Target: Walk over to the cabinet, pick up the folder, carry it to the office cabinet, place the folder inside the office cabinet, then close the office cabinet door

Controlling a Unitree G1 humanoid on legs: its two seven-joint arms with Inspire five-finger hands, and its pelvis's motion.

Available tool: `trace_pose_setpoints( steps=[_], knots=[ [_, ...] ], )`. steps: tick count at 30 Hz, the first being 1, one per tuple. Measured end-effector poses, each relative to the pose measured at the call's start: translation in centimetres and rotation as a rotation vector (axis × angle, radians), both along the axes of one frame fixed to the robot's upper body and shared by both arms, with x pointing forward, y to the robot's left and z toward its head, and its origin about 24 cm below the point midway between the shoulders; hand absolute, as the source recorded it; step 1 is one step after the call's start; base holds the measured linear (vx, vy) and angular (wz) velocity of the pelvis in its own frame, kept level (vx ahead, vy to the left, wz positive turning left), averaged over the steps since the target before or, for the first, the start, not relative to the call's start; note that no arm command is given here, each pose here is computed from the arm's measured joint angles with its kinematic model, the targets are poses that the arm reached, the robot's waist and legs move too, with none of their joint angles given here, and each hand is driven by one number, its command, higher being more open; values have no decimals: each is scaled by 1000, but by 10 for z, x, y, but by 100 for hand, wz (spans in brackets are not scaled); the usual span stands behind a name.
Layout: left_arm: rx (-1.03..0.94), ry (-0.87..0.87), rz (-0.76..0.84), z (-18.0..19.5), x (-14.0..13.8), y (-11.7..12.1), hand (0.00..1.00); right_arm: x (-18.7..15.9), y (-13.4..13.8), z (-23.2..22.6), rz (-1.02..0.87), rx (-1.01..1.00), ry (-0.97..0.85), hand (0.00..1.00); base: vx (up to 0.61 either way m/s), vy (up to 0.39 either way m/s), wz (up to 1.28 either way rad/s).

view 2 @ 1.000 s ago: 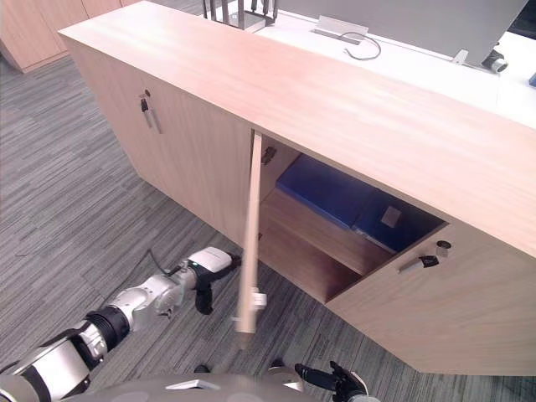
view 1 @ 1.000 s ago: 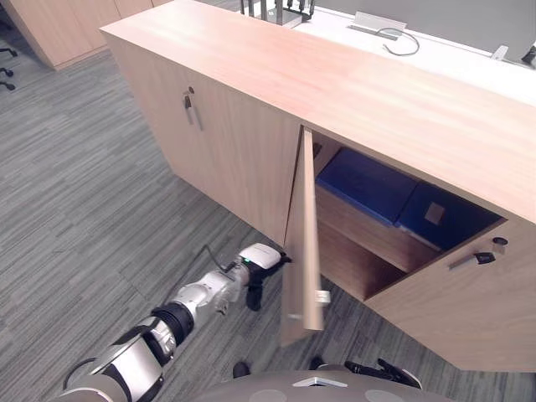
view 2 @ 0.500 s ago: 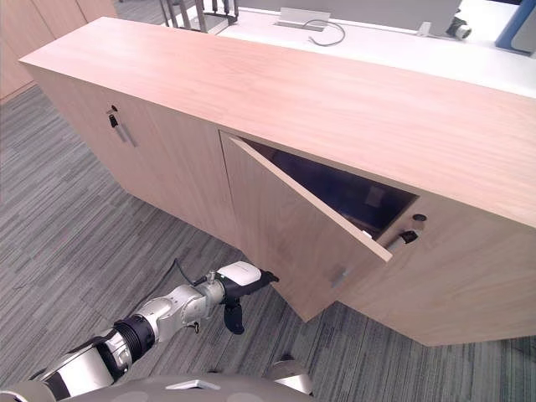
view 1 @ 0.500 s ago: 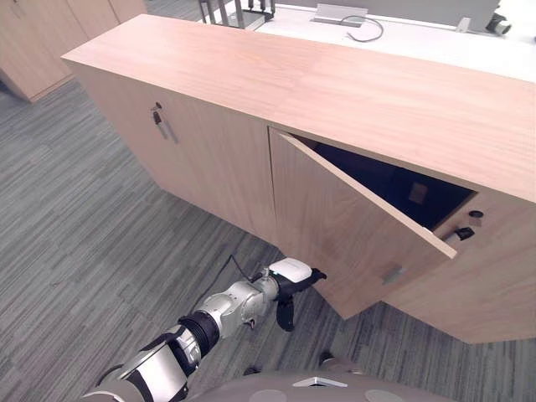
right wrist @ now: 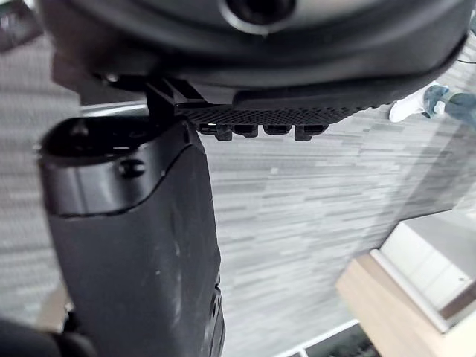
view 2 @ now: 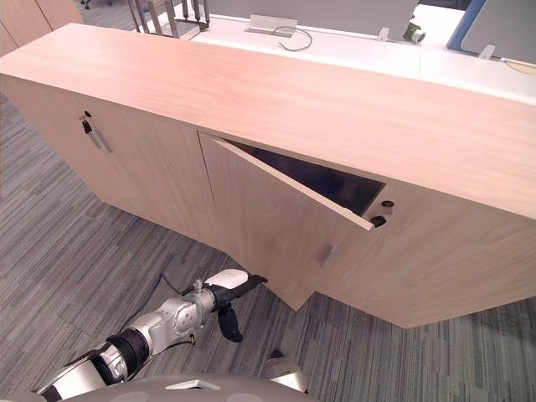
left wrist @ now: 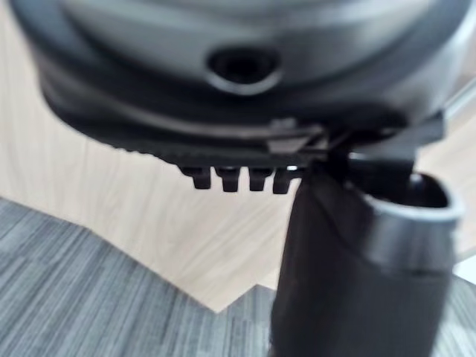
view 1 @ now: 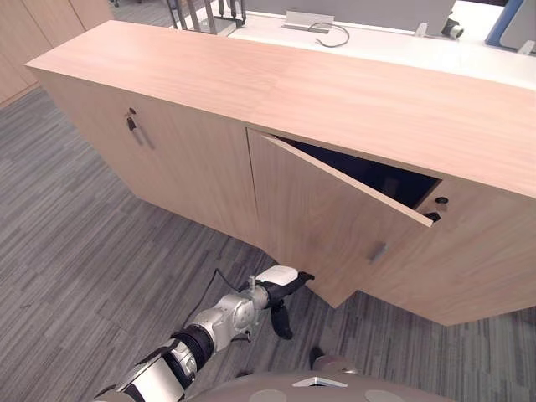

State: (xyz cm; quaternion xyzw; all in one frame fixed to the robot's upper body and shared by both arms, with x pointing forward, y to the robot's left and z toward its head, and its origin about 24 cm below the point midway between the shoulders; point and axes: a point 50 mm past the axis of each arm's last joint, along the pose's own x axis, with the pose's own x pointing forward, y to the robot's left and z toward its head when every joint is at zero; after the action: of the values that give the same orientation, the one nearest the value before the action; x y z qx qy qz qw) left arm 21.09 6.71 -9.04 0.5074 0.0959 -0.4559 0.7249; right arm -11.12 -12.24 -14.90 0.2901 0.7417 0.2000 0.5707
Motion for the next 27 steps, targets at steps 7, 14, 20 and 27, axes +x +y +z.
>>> trace_pose_setpoints(
  steps=[7, 14, 20, 27],
  knots=[
    [66, 44, 2, -12, -8, 7, 100, 0, 9, 1, 349, 141, -65, 100, -18, 36, -23],
    [36, 23, 24, -9, -5, 0, 100, -5, 3, 0, 644, 186, -142, 100, -58, 4, -59],
    [-153, 181, 619, -24, -5, 57, 100, -5, -7, -4, 648, 92, -173, 100, -19, -137, -43],
    [-134, 486, 1677, -72, -141, 170, 100, 76, -42, -22, 748, -288, -501, 100, -11, -182, -38]
  ],
)
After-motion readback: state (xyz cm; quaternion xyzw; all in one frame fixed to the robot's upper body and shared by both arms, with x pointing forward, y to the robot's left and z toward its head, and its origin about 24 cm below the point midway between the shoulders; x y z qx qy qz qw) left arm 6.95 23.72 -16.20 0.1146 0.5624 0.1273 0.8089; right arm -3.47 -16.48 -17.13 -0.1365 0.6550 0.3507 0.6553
